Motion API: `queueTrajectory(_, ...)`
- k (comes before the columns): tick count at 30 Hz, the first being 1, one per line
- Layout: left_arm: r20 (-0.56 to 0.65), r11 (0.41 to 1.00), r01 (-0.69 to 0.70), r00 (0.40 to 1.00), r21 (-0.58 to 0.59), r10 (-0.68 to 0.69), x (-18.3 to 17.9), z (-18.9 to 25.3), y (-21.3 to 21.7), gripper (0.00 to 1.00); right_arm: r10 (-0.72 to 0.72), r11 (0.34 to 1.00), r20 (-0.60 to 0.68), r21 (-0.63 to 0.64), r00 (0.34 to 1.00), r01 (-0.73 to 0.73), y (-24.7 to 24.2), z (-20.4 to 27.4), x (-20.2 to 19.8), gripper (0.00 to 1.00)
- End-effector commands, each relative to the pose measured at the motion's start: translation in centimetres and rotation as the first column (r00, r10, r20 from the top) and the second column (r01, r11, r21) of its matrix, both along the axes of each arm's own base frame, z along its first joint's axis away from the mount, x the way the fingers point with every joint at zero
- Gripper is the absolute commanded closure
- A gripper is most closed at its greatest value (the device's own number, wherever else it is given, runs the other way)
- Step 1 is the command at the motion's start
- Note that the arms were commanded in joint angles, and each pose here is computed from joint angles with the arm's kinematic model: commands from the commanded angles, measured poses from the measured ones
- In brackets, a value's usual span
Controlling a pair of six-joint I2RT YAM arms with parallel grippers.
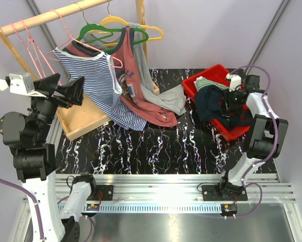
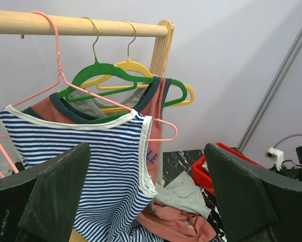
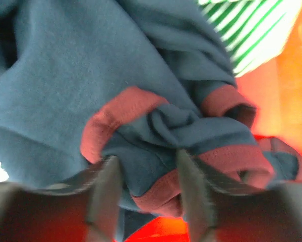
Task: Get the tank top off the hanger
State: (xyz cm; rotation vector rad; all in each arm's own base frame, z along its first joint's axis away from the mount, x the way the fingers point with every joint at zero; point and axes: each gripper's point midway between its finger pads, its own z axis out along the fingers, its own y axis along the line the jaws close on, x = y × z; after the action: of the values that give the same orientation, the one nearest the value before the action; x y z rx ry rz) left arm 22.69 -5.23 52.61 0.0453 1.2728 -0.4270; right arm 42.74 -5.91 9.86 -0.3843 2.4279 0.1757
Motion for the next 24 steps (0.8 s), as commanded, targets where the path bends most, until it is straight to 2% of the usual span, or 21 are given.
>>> queueTrajectory(1, 0.051, 1.000, 0.006, 0.999, 0.012, -0.007, -0.9, 1.7, -0.2, 0.01, 0.015, 1.000, 0.129, 0.004, 0.992, -0.016, -1.4, 7.0, 1.4, 0.38)
queueTrajectory(3, 0.052, 1.000, 0.010, 0.999, 0.007, -0.010, -0.8, 1.7, -0.2, 0.01, 0.053, 0.999, 0.179, -0.008, 0.982, -0.052, -1.2, 9.5, 1.5, 0.24)
queueTrajectory(4, 0.051, 1.000, 0.012, 0.999, 0.005, -0.013, -0.7, 1.6, -0.3, 0.01, 0.081, 0.997, 0.223, -0.034, 0.971, -0.075, -1.2, 11.4, 2.0, 0.22)
queueTrajectory(7, 0.057, 1.000, 0.028, 0.998, 0.001, -0.028, -0.5, 1.8, -0.5, 0.01, 0.145, 0.989, 0.285, -0.009, 0.948, -0.149, 0.2, 14.8, 2.0, 0.16)
queueTrajectory(10, 0.065, 0.999, 0.036, 0.997, -0.007, -0.036, -0.5, 2.1, -0.6, 0.01, 0.226, 0.951, 0.286, 0.143, 0.931, -0.274, 4.0, 16.3, 1.0, 0.15)
queueTrajectory(12, 0.066, 0.999, 0.038, 0.997, -0.011, -0.037, -0.4, 2.2, -0.6, 0.01, 0.255, 0.934, 0.244, 0.188, 0.936, -0.303, 6.5, 15.4, 1.1, 0.14)
queueTrajectory(16, 0.065, 0.999, 0.040, 0.997, -0.019, -0.039, -0.5, 2.3, -0.6, 0.01, 0.245, 0.935, 0.145, 0.225, 0.959, -0.273, 10.6, 12.9, 1.4, 0.12)
queueTrajectory(19, 0.056, 0.999, 0.039, 0.998, -0.026, -0.037, -0.5, 2.1, -0.6, 0.01, 0.149, 0.967, 0.116, 0.193, 0.982, -0.169, 11.7, 11.3, 3.2, 0.13)
queueTrajectory(24, 0.057, 0.999, 0.037, 0.998, -0.037, -0.035, -1.0, 2.1, -0.6, 0.01, 0.019, 0.994, 0.041, 0.111, 0.999, -0.024, 10.5, 7.6, 5.5, 0.17)
